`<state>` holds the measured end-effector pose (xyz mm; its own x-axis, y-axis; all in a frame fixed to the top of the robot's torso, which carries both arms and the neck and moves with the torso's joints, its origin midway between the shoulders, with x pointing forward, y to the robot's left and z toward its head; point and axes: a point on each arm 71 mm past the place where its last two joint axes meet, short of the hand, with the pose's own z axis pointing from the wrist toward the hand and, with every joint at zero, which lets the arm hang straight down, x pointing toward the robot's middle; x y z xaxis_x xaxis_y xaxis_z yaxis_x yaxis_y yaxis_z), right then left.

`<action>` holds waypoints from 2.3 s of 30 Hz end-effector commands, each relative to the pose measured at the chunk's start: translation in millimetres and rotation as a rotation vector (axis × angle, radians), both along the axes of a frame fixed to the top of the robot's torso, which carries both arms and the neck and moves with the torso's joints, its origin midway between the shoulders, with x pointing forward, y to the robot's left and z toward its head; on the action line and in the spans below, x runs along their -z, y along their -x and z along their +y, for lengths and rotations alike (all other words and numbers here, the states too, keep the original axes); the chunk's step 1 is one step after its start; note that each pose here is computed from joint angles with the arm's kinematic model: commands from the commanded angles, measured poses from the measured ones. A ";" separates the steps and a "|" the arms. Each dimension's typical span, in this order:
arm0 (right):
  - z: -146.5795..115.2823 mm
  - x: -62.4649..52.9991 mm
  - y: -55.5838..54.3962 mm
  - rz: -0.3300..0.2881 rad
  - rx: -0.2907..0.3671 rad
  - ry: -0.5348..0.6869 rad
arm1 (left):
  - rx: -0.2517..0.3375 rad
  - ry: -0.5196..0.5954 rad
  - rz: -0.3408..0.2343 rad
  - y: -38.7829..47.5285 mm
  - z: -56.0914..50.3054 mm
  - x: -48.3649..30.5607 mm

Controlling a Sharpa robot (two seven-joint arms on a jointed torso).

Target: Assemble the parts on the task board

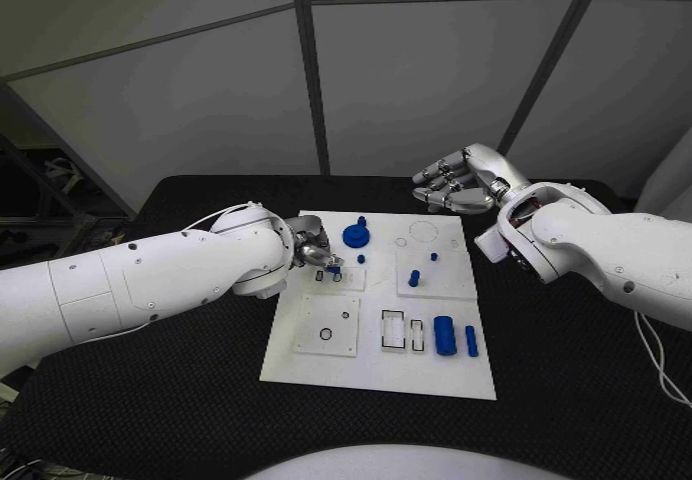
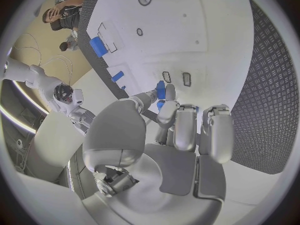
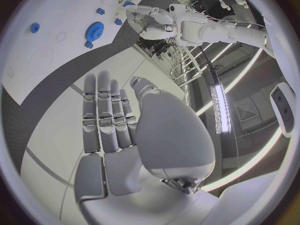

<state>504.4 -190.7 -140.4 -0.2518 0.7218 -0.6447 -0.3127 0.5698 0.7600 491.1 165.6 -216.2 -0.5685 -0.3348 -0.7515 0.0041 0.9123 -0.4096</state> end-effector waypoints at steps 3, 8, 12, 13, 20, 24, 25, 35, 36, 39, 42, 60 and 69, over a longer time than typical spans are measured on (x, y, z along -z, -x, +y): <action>1.6 -2.2 0.4 -0.026 -0.014 0.026 | -0.017 -0.012 -0.060 -2.6 0.6 -1.1; 3.0 -2.4 0.4 -0.036 -0.019 0.037 | -0.009 -0.020 -0.053 -2.5 -1.0 0.6; 3.6 -2.5 0.4 -0.040 -0.020 0.042 | -0.001 -0.030 -0.044 -2.4 -2.2 2.8; 3.6 -2.5 0.4 -0.041 -0.020 0.043 | 0.002 -0.033 -0.042 -2.3 -2.4 3.4; 3.8 -2.5 0.4 -0.044 -0.020 0.047 | 0.020 -0.058 -0.029 -0.9 -3.7 8.8; 3.9 -2.4 0.4 -0.043 -0.020 0.048 | 0.026 -0.065 -0.021 -0.1 -3.9 10.6; 3.9 -2.4 0.5 -0.043 -0.020 0.048 | 0.028 -0.066 -0.019 0.0 -3.9 11.0; 4.4 -2.2 0.4 -0.041 -0.021 0.051 | 0.049 -0.084 0.006 1.6 -5.4 13.4; 4.7 -2.1 0.3 -0.041 -0.022 0.051 | 0.052 -0.085 0.009 1.8 -5.7 13.6; 5.3 -2.1 0.3 -0.041 -0.023 0.051 | 0.060 -0.090 0.017 2.5 -6.4 14.1; 5.6 -1.9 0.1 -0.040 -0.024 0.051 | 0.067 -0.095 0.025 3.1 -6.5 14.6; 6.0 -1.5 -0.3 -0.038 -0.026 0.053 | 0.079 -0.111 0.046 3.1 -5.2 16.6; 6.0 -1.4 -0.6 -0.036 -0.025 0.051 | 0.080 -0.115 0.049 1.8 -5.8 17.3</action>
